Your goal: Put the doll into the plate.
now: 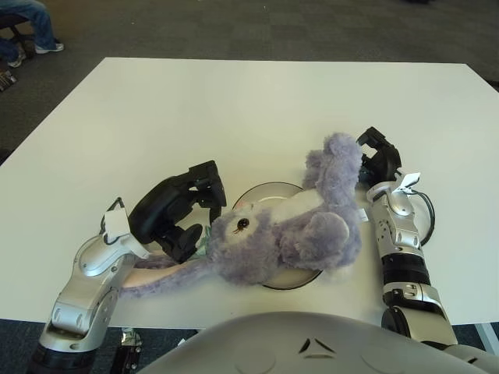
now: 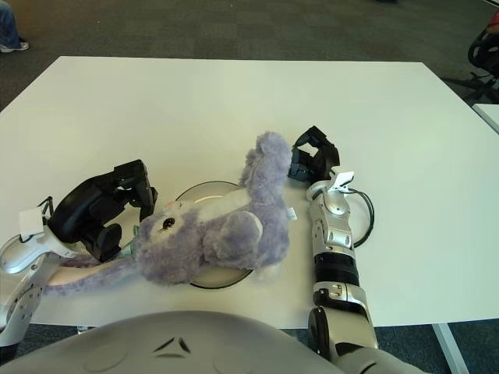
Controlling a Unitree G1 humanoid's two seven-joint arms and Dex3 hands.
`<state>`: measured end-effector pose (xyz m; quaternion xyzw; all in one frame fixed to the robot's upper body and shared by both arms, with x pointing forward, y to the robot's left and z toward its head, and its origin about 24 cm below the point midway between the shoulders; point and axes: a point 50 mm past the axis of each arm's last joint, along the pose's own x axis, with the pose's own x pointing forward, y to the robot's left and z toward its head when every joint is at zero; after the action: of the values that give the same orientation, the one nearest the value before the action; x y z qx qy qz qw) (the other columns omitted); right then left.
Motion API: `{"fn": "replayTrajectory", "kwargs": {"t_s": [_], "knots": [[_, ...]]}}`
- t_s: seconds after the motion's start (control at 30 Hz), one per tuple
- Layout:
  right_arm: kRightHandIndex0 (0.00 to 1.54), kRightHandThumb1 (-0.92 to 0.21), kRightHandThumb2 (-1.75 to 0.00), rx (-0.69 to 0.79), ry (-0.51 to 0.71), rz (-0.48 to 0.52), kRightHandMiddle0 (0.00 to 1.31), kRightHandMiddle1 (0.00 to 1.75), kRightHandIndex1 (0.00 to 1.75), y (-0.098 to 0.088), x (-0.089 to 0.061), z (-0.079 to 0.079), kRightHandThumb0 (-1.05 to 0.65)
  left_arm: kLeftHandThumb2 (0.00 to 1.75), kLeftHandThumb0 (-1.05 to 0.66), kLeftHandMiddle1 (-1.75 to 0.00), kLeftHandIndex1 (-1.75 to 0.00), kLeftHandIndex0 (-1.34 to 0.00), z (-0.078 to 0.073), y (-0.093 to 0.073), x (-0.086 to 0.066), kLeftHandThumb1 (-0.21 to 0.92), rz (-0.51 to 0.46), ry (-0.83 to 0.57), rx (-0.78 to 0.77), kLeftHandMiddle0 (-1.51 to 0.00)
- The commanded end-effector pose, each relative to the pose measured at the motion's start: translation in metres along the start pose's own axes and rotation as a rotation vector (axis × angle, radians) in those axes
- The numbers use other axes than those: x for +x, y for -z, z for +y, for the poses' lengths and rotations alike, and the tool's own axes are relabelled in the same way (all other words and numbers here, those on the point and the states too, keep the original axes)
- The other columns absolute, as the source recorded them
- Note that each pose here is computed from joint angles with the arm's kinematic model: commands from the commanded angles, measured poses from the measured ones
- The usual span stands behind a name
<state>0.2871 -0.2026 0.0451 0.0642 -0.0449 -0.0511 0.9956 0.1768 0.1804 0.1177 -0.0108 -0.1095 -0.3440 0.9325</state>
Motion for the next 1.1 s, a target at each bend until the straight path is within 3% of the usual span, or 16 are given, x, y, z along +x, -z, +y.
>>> {"fn": "replayTrajectory", "kwargs": {"t_s": [0.0, 0.07, 0.13, 0.37, 0.4, 0.6, 0.67, 0.7, 0.77, 0.8, 0.83, 0.87, 0.97, 1.07], "knots": [[1.2, -0.24, -1.4, -0.005, 0.009, -0.009, 0.67, 1.75, 1.75, -0.003, 0.001, -0.002, -0.51, 0.88, -0.85, -0.77, -0.58, -0.19, 0.024, 0.014, 0.005, 0.73, -0.245, -0.121, -0.463, -0.36], [1.21, -0.24, -1.41, -0.005, 0.009, -0.008, 0.67, 1.75, 1.75, -0.003, 0.001, -0.002, -0.51, 0.78, -0.97, -0.46, -0.24, -0.08, 0.032, 0.016, 0.005, 0.84, -0.254, -0.151, -0.481, -0.2], [1.21, -0.24, -1.41, -0.004, 0.009, -0.008, 0.68, 1.75, 1.75, -0.003, 0.001, -0.002, -0.51, 0.75, -1.01, -0.36, -0.12, -0.04, 0.039, 0.017, 0.005, 0.88, -0.259, -0.17, -0.489, -0.14], [1.21, -0.24, -1.41, -0.004, 0.011, -0.008, 0.68, 1.75, 1.75, -0.003, 0.001, -0.002, -0.51, 0.77, -1.05, -0.26, -0.03, -0.03, 0.045, 0.018, 0.004, 0.92, -0.273, -0.231, -0.461, -0.14], [1.21, -0.24, -1.41, -0.005, 0.01, -0.008, 0.68, 1.75, 1.75, -0.003, 0.001, -0.002, -0.51, 0.77, -1.05, -0.26, -0.03, -0.03, 0.055, 0.019, -0.002, 0.92, -0.28, -0.277, -0.441, -0.14], [1.21, -0.24, -1.41, -0.002, 0.008, -0.005, 0.68, 1.75, 1.75, -0.002, 0.001, -0.002, -0.51, 0.67, -0.85, -0.41, -0.5, 0.0, 0.063, 0.017, -0.005, 0.92, -0.347, -0.557, -0.308, -0.27], [1.22, -0.24, -1.41, -0.002, 0.009, -0.003, 0.68, 1.75, 1.75, -0.002, 0.001, -0.003, -0.51, 0.63, -0.8, -0.66, -0.93, -0.03, 0.065, 0.016, -0.004, 0.92, -0.341, -0.709, -0.264, -0.33], [1.22, -0.24, -1.41, -0.002, 0.01, -0.003, 0.68, 1.75, 1.75, -0.002, 0.001, -0.003, -0.51, 0.63, -0.79, -0.71, -1.02, -0.04, 0.066, 0.016, -0.003, 0.92, -0.335, -0.777, -0.238, -0.34], [1.22, -0.24, -1.41, -0.001, 0.011, -0.003, 0.68, 1.75, 1.75, -0.002, 0.001, -0.003, -0.51, 0.59, -0.73, -0.89, -1.36, -0.14, 0.07, 0.015, -0.001, 0.92, -0.329, -0.876, -0.196, -0.46], [1.22, -0.24, -1.41, 0.0, 0.012, -0.004, 0.68, 1.75, 1.75, -0.002, 0.001, -0.003, -0.51, 0.7, -0.61, -1.03, -1.5, -0.22, 0.072, 0.015, -0.001, 0.82, -0.326, -0.911, -0.18, -0.52], [1.22, -0.24, -1.41, 0.0, 0.012, -0.003, 0.68, 1.75, 1.75, -0.002, 0.0, -0.003, -0.51, 0.74, -0.57, -1.08, -1.55, -0.25, 0.078, 0.015, 0.0, 0.78, -0.322, -0.955, -0.161, -0.55], [1.22, -0.24, -1.41, 0.0, 0.012, -0.003, 0.68, 1.75, 1.75, -0.002, 0.0, -0.003, -0.51, 0.83, -0.51, -1.29, -1.62, -0.31, 0.082, 0.015, 0.001, 0.71, -0.32, -0.986, -0.148, -0.63], [1.22, -0.23, -1.42, 0.002, 0.013, -0.003, 0.68, 1.75, 1.75, -0.002, 0.0, -0.003, -0.51, 0.94, -0.45, -1.57, -1.7, -0.38, 0.089, 0.016, 0.002, 0.61, -0.311, -1.081, -0.1, -0.76], [1.23, -0.23, -1.42, 0.004, 0.015, -0.002, 0.68, 1.75, 1.75, -0.002, -0.001, -0.004, -0.52, 1.01, -0.43, -1.69, -1.73, -0.42, 0.09, 0.017, 0.002, 0.56, -0.309, -1.139, -0.068, -0.9]]}}
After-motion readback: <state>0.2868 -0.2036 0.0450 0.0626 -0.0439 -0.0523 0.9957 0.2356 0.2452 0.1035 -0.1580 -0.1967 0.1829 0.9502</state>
